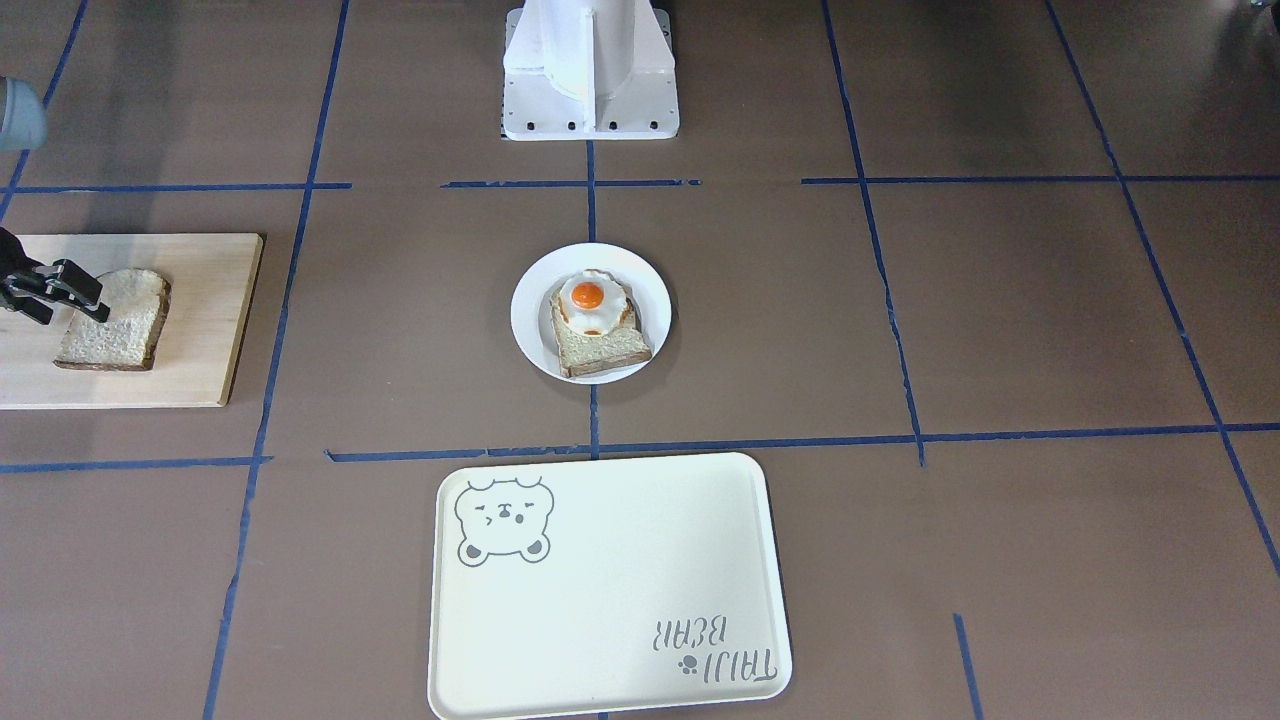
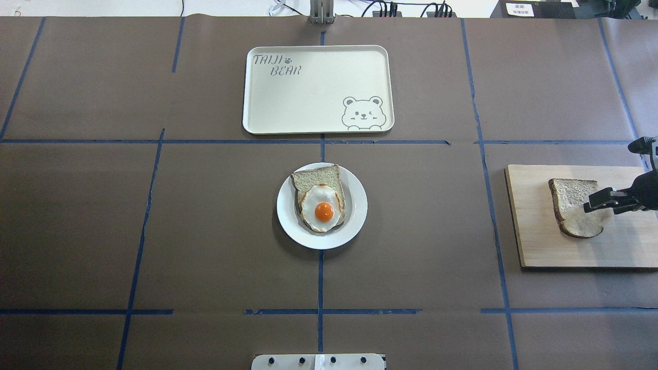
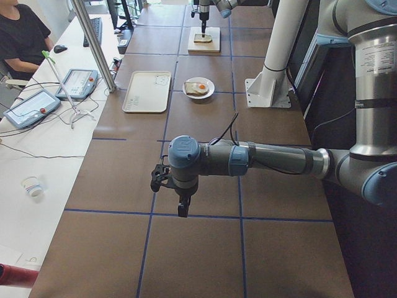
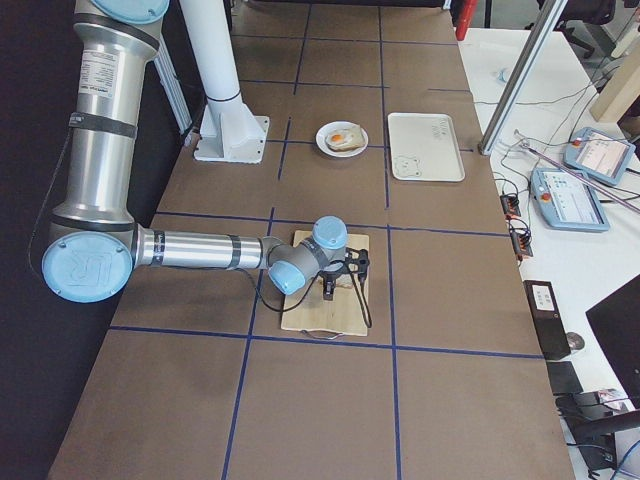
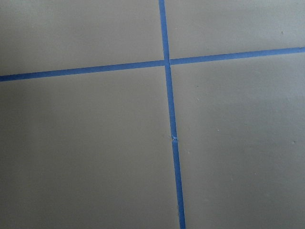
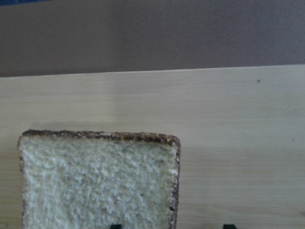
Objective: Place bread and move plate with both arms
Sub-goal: 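Lower the right gripper over the bread slice on the bamboo board and grasp it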
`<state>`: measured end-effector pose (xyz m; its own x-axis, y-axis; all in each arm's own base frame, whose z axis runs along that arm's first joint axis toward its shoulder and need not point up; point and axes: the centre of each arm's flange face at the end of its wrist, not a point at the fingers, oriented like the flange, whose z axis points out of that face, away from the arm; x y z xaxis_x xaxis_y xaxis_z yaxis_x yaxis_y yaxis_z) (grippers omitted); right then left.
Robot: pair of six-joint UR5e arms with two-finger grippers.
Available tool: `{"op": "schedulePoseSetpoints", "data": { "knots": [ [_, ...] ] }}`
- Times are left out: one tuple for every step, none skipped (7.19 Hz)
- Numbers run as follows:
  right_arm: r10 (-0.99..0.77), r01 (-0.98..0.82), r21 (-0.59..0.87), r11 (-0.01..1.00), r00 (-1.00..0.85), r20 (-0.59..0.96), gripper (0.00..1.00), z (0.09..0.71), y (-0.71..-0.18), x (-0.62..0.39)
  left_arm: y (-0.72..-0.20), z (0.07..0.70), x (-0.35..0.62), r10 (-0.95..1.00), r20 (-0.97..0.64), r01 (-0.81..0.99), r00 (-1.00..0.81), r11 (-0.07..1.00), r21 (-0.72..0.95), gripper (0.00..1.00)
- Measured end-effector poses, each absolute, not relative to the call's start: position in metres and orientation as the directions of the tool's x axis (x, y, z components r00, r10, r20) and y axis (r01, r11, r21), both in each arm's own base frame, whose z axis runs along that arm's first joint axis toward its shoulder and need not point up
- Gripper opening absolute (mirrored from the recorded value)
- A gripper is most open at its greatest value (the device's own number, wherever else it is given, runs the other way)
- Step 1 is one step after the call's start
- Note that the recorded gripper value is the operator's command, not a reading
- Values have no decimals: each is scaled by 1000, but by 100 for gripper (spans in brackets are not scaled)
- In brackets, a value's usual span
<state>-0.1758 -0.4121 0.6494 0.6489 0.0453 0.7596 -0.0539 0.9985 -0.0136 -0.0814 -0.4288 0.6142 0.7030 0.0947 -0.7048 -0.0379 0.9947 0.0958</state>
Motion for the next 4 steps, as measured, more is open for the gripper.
{"op": "schedulePoseSetpoints", "data": {
  "knots": [
    [46,-54,-14,998,649,759,14,650,-412,-176,-429,614,-82,95,-705,-37,703,995,96,100],
    [46,-55,-13,998,649,760,7,650,-412,-175,-429,614,-82,94,-706,-37,702,995,96,100],
    [43,-55,-10,998,647,761,2,649,-412,-175,-429,614,-82,94,-706,-37,702,995,95,100],
    [41,-55,-7,998,645,763,0,647,-412,-175,-429,615,-82,93,-706,-37,702,995,94,100]
  ]
}}
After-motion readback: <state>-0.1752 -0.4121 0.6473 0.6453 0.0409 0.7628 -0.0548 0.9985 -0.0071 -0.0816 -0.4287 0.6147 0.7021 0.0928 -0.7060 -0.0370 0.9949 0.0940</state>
